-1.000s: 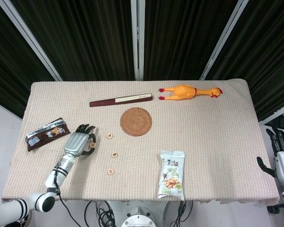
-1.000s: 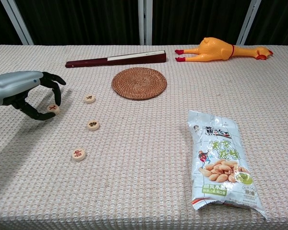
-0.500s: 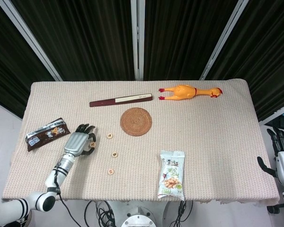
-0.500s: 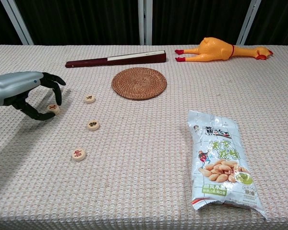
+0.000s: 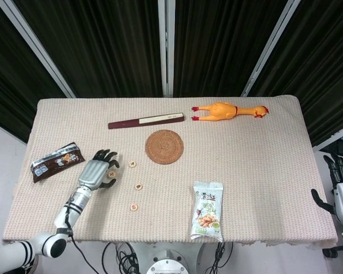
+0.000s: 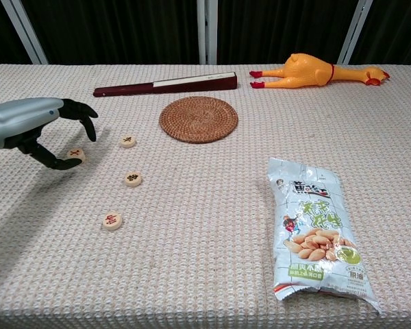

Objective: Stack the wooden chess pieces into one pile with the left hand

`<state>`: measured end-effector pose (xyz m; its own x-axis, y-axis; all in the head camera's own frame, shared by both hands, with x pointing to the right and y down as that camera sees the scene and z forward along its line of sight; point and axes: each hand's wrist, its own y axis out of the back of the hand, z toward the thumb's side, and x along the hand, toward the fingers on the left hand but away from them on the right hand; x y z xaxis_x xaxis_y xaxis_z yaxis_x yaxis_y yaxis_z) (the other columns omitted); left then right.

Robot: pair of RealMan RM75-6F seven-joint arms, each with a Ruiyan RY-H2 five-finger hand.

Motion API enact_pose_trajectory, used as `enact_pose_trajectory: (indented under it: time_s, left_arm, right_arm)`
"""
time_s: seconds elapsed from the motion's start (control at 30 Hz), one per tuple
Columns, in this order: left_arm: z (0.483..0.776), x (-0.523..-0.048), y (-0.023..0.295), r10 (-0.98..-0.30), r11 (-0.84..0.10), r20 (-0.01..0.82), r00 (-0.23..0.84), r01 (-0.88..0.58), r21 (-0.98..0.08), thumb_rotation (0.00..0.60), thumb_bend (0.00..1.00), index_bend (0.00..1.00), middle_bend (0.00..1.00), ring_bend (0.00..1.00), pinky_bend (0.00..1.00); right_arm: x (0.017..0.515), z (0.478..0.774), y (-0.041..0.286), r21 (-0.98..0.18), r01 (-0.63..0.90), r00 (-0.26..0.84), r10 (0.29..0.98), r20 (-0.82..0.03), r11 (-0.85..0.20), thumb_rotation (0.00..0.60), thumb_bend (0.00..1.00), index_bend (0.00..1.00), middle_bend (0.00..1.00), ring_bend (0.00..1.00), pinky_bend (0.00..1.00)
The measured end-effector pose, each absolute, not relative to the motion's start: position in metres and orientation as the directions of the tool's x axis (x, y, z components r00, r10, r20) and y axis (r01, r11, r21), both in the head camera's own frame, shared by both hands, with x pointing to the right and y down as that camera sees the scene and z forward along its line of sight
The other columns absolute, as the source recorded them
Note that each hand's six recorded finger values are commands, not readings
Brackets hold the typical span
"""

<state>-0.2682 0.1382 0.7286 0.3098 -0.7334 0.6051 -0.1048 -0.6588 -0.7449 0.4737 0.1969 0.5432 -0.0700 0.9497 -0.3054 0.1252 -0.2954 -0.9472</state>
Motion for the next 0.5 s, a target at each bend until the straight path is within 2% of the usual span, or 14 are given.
enact_pose_trajectory:
  time_s: [0.33, 0.5]
  left_arm:
    - [0.722, -0.241, 0.127, -0.732, -0.645, 0.581, 0.356, -0.084, -0.76, 0.6, 0.29, 0.36, 0.1, 0.0, 0.0]
    - [0.727, -0.222, 0.115, -0.721, -0.654, 0.591, 0.363, -0.075, -0.752, 0.6, 0.29, 0.35, 0.1, 0.0, 0.0]
  right_arm:
    - [0.475, 0.541, 0.197, -0.948, 0.132, -0.071, 0.951, -0.301, -0.29, 0.6, 0.24, 0.0, 0.0, 0.0, 0.0]
    - [0.476, 0.54, 0.197, -0.948, 0.137, -0.071, 0.952, -0.299, -0.287, 0.6, 0.24, 0.0, 0.0, 0.0, 0.0]
